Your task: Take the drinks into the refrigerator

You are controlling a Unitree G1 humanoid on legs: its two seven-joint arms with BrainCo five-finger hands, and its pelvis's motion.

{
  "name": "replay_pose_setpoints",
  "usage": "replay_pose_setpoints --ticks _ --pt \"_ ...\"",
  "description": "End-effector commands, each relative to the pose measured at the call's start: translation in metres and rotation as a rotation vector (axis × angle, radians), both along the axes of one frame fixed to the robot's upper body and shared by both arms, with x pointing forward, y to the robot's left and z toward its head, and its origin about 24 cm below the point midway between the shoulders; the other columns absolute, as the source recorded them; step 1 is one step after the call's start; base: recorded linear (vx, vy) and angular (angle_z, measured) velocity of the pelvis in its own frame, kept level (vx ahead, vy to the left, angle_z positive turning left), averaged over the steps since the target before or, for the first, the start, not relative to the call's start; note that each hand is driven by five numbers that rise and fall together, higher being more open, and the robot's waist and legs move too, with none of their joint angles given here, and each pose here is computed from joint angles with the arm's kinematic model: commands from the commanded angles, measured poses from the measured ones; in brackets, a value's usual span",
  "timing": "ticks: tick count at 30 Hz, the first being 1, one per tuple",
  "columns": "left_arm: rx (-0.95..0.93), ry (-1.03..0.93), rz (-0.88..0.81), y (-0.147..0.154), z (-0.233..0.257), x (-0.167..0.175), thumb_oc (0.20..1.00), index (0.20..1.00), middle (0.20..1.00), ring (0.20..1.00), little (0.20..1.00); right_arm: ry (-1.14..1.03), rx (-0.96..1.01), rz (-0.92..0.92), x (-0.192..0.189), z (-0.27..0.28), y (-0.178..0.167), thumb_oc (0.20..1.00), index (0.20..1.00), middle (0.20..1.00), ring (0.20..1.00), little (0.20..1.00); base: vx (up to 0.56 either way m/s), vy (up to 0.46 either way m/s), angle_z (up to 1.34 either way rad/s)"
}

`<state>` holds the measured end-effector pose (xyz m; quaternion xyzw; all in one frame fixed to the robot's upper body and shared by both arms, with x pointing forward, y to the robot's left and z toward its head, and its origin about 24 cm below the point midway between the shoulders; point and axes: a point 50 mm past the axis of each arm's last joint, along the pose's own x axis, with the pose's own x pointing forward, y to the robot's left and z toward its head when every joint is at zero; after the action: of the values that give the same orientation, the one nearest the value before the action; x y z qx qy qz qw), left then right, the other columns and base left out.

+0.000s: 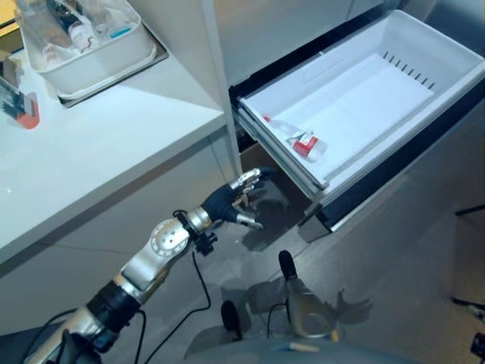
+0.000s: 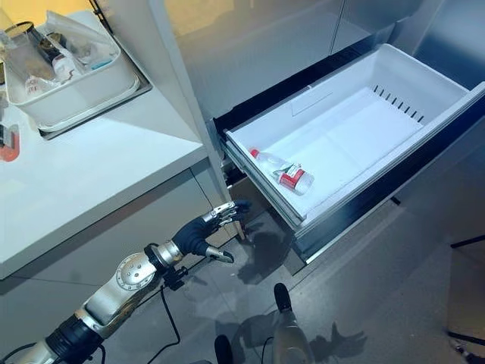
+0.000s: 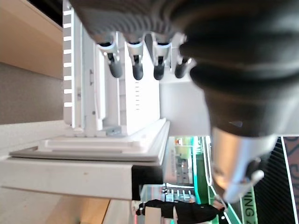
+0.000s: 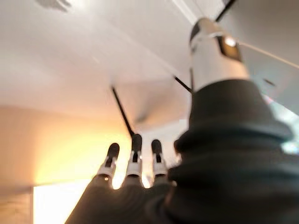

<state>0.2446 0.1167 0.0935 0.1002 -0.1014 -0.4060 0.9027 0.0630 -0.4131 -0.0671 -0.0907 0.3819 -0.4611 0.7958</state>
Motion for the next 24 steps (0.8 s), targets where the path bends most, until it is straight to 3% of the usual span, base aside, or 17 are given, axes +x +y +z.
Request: replay_pose_setpoints --ticks 1,2,3,15,24 --pt "-0.018 -0.020 -0.007 0.004 0.001 0.000 1.000 1.000 1.000 1.000 1.000 -0.051 -0.045 0.153 0.040 0.009 0.007 0.812 0.812 0.812 0.812 0.812 0.00 0.000 0.00" --pt "-0.017 -0.020 -0.006 0.004 0.001 0.000 1.000 1.000 1.000 1.000 1.000 -0.049 -0.045 0.154 0.040 0.009 0.007 0.699 0.699 0.699 0.699 0.699 0.00 0.000 0.00" --pt "-0.005 -0.013 -0.003 0.006 -0.002 -0.002 1.000 1.000 1.000 1.000 1.000 -0.095 -0.096 0.297 0.071 0.019 0.019 0.200 0.200 0.200 0.200 0.200 0.00 0.000 0.00" --pt "-0.002 0.032 -0.059 0.009 -0.004 -0.015 1.000 1.000 1.000 1.000 1.000 -0.294 -0.431 0.824 0.208 0.110 0.076 0.200 0.200 0.200 0.200 0.200 0.01 -0.003 0.06" --pt "-0.044 0.086 -0.123 -0.009 -0.010 -0.021 1.000 1.000 1.000 1.000 1.000 -0.641 -0.655 1.211 0.303 0.227 0.186 0.200 0.200 0.200 0.200 0.200 0.01 -0.001 0.05"
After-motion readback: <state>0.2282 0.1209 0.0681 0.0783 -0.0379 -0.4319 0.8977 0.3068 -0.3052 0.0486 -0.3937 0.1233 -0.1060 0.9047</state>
